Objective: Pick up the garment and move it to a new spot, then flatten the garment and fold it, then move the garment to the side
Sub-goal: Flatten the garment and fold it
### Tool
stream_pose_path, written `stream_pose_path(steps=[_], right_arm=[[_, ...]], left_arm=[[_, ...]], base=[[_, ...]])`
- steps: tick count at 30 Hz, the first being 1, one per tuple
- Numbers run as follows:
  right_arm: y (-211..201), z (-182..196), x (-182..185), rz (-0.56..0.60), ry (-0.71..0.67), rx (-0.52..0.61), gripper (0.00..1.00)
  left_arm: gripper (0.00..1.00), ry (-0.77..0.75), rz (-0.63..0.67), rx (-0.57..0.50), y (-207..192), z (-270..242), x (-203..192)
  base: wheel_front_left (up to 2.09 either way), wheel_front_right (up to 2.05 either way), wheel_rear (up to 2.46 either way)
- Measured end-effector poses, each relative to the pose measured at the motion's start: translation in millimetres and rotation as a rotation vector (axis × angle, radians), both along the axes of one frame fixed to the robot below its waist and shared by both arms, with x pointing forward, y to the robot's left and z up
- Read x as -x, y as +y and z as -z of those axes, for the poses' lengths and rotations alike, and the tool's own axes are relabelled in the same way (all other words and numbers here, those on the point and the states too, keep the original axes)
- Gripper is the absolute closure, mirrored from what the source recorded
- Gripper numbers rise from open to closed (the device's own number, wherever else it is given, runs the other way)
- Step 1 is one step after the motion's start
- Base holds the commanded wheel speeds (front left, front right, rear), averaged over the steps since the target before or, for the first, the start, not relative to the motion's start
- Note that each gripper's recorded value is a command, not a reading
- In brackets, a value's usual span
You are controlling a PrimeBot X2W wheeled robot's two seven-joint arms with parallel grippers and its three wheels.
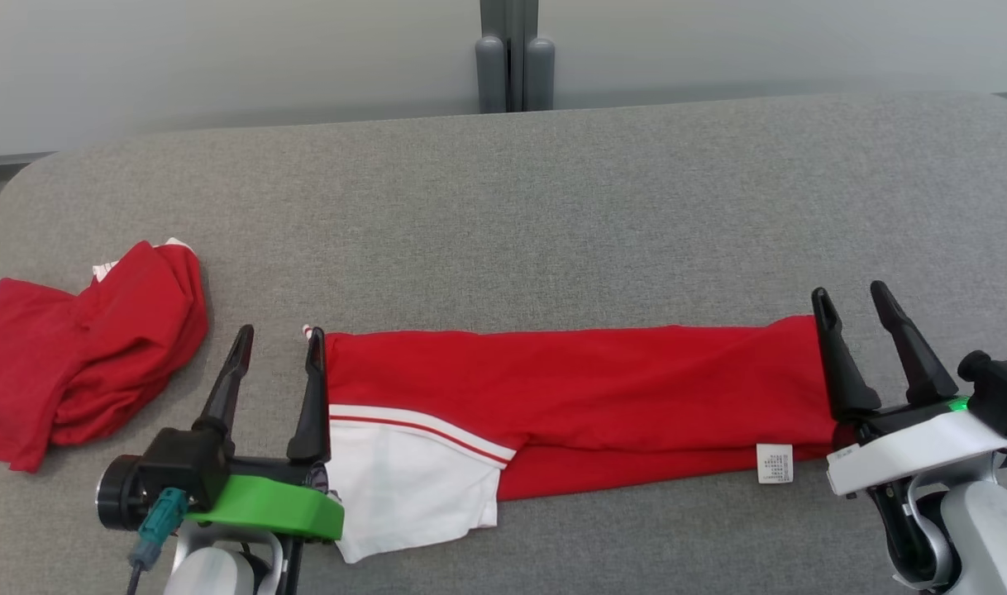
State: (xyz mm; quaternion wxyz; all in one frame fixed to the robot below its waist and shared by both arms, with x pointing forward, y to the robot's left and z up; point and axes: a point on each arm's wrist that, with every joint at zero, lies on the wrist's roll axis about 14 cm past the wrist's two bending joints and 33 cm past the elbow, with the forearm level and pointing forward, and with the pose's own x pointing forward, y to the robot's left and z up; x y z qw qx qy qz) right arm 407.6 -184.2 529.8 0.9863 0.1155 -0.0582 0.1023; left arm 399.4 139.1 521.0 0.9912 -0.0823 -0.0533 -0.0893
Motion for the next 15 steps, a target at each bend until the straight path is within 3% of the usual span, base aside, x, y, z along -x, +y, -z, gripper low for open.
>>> stream_pose_path(steps=[8,15], right_arm=[[18,15,2,-0.004,0.034,-0.019,0.00],[-6,51,4,0.095,0.137,-0.002,0.00]], left_arm=[[0.00,0.042,-0.005,-0.015,-3,18,7],[0.00,0.046,-0.015,-0.038,2,22,7]], base=[[0.00,0.00,0.00],[0.00,0.00,0.00]])
